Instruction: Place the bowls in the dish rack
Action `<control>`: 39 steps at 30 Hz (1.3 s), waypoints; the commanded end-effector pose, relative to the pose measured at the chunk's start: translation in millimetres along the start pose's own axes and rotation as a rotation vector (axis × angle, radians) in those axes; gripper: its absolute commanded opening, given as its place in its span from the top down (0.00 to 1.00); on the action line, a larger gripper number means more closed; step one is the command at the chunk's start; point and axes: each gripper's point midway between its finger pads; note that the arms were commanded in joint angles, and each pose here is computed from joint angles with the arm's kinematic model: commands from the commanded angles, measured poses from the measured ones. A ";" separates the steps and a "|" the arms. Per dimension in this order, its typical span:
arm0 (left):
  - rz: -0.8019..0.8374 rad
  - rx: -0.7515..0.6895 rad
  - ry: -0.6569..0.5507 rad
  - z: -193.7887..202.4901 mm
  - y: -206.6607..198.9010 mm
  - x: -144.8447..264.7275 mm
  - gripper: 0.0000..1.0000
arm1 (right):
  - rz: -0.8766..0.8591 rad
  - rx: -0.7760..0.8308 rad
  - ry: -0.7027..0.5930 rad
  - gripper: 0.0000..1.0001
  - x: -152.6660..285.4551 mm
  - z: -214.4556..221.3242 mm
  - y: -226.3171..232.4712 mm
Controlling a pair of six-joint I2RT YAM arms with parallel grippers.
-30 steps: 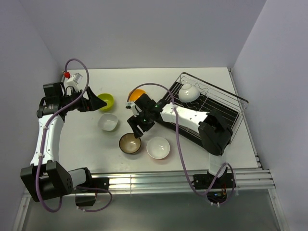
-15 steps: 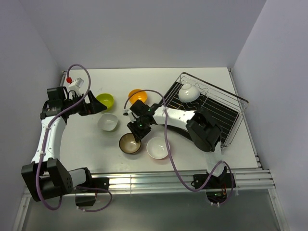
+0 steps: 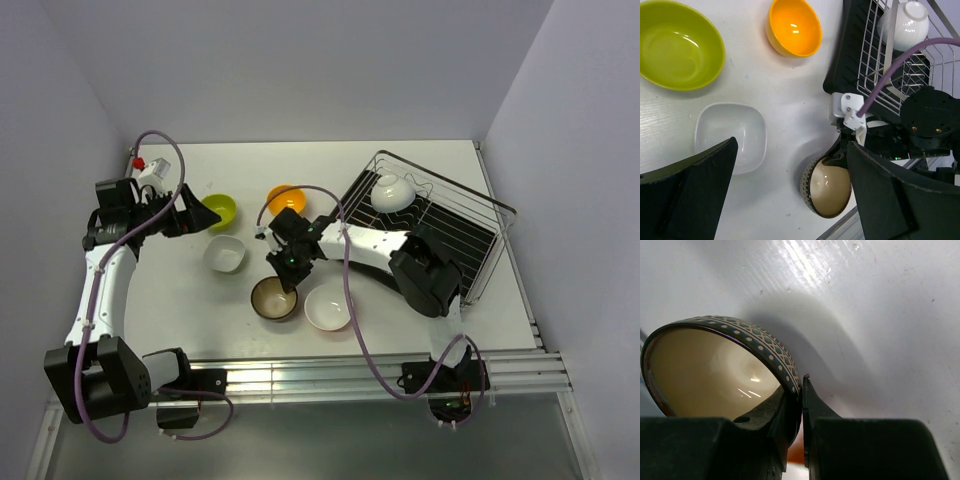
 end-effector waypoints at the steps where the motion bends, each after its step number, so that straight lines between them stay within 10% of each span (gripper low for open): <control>1: -0.002 -0.086 -0.095 -40.8 -21.1 12.2 0.04 | -0.129 0.039 -0.191 1.00 68.5 -41.7 38.3; 16: 0.345 -0.267 -0.191 -159.3 -193.7 -17.8 0.00 | -0.115 -0.095 -0.820 1.00 309.9 -106.2 -49.9; 39: 0.731 -0.040 0.091 -81.5 -343.1 -137.6 0.01 | -0.181 -0.458 -0.920 1.00 354.4 -33.6 -175.5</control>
Point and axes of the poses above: each gripper's point midway between its finger pads, its own x axis back along the fingers, its own y axis along the line the jaws close on, z = x × y, and after that the axes turned 10 degrees about -x, right-handed
